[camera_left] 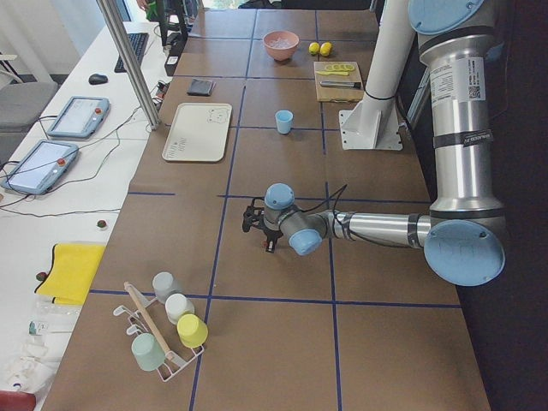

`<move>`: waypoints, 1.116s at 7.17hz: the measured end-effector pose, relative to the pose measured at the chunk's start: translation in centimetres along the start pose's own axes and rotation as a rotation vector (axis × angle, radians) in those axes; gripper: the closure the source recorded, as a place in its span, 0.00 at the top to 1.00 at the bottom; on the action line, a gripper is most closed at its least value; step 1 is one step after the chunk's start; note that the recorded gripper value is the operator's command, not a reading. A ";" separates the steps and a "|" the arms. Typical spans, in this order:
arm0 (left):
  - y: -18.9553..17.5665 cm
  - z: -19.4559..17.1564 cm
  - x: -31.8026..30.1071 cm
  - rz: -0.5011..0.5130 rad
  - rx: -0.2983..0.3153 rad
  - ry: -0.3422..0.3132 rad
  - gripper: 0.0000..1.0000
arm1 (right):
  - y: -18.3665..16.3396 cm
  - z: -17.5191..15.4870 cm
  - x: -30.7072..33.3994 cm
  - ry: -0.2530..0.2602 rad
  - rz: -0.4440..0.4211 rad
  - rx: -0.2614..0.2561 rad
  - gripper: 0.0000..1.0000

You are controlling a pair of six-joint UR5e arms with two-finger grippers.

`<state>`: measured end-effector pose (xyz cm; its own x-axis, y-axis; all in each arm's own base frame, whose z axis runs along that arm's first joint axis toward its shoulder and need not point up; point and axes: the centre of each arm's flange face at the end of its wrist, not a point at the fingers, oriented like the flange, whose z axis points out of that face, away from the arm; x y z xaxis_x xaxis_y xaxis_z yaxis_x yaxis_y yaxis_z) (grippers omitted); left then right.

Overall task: Put ice and strawberries in cup
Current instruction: 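Lower the left gripper onto the red strawberry and grasp it, then lift the strawberry and carry it over the light-blue cup with the left gripper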

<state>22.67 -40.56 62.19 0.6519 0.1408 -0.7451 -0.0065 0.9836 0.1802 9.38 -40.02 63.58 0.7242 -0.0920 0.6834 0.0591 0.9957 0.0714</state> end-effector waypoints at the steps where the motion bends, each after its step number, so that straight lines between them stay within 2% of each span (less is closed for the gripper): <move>1: -0.2 -0.7 0.4 0.000 0.000 0.017 0.00 | 0.0 0.0 0.0 0.000 0.000 0.000 0.99; 4: -2.4 -6.5 4.7 -0.027 0.003 0.026 0.00 | 0.0 0.0 0.0 -0.001 -0.001 0.001 0.99; 8: -5.3 -17.7 17.8 -0.056 -0.010 0.003 0.00 | 0.0 0.0 0.0 0.000 0.000 0.001 0.99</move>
<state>20.88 -41.32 36.65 0.6491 0.0857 -0.7558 0.0225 0.9910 0.1317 9.38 -40.02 63.53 0.7243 -0.0924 0.6833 0.0589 0.9956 0.0722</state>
